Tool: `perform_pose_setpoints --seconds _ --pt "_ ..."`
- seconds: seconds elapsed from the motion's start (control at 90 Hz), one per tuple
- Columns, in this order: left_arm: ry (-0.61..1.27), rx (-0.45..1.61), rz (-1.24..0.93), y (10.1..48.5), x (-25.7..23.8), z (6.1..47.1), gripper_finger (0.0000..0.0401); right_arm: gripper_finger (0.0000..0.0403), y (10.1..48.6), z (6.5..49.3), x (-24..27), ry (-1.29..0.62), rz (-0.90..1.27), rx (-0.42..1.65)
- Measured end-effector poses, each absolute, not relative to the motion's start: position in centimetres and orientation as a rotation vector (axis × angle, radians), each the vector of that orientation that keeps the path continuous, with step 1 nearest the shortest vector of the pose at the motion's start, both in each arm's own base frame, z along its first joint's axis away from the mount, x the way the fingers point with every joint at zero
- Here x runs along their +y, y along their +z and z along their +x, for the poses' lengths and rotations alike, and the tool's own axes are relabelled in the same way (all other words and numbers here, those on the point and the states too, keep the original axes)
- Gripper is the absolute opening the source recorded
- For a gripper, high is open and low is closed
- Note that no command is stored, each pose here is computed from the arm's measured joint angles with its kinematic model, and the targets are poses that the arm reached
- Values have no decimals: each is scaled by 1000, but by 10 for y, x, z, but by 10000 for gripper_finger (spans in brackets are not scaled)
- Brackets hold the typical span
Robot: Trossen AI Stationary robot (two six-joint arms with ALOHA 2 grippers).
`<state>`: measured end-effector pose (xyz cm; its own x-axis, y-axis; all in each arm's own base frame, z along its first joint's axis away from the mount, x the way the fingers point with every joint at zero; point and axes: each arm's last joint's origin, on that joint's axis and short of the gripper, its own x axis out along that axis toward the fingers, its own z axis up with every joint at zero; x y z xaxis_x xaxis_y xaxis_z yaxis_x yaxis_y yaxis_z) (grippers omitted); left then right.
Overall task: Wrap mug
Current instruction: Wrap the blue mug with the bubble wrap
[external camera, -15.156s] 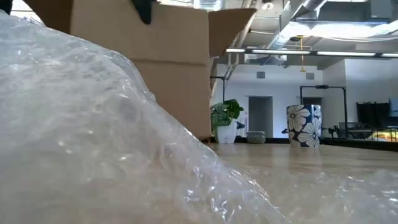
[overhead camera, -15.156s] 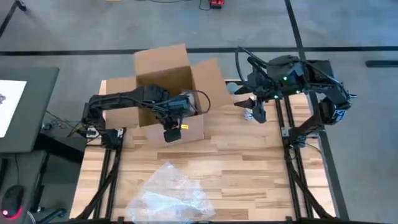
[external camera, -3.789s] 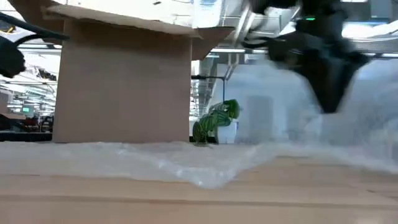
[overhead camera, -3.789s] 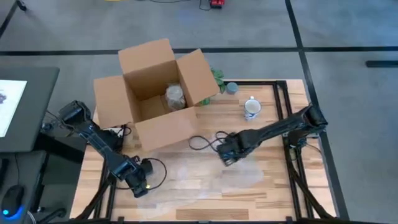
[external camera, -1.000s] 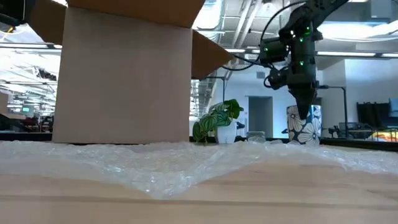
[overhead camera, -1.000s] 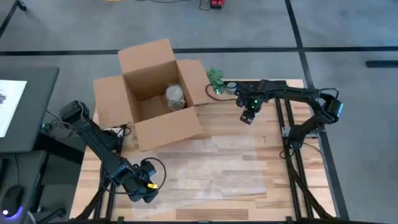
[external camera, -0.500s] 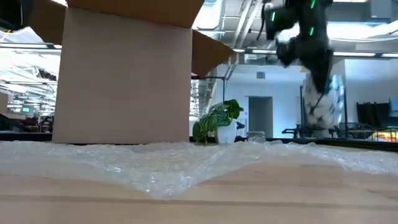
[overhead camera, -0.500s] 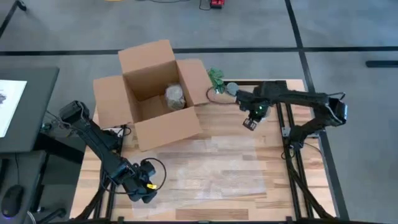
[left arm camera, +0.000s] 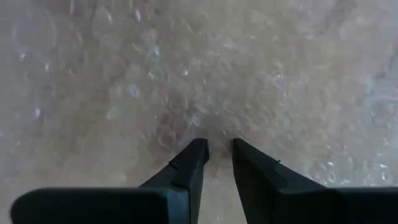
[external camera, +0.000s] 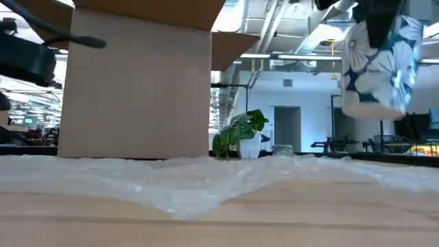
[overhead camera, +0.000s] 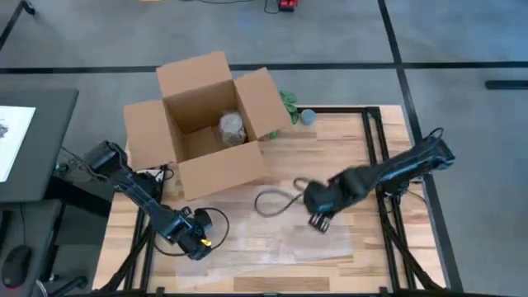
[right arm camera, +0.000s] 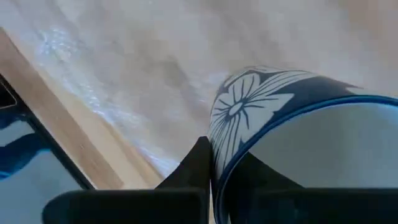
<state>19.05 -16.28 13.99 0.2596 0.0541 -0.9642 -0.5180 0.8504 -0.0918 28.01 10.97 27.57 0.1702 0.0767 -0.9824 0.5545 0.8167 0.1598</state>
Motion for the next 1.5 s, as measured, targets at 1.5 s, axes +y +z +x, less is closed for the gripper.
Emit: perform_pose_setpoints --seconds 1.5 --pt "423 1174 -509 228 -197 163 66 4 223 375 134 -412 586 1422"
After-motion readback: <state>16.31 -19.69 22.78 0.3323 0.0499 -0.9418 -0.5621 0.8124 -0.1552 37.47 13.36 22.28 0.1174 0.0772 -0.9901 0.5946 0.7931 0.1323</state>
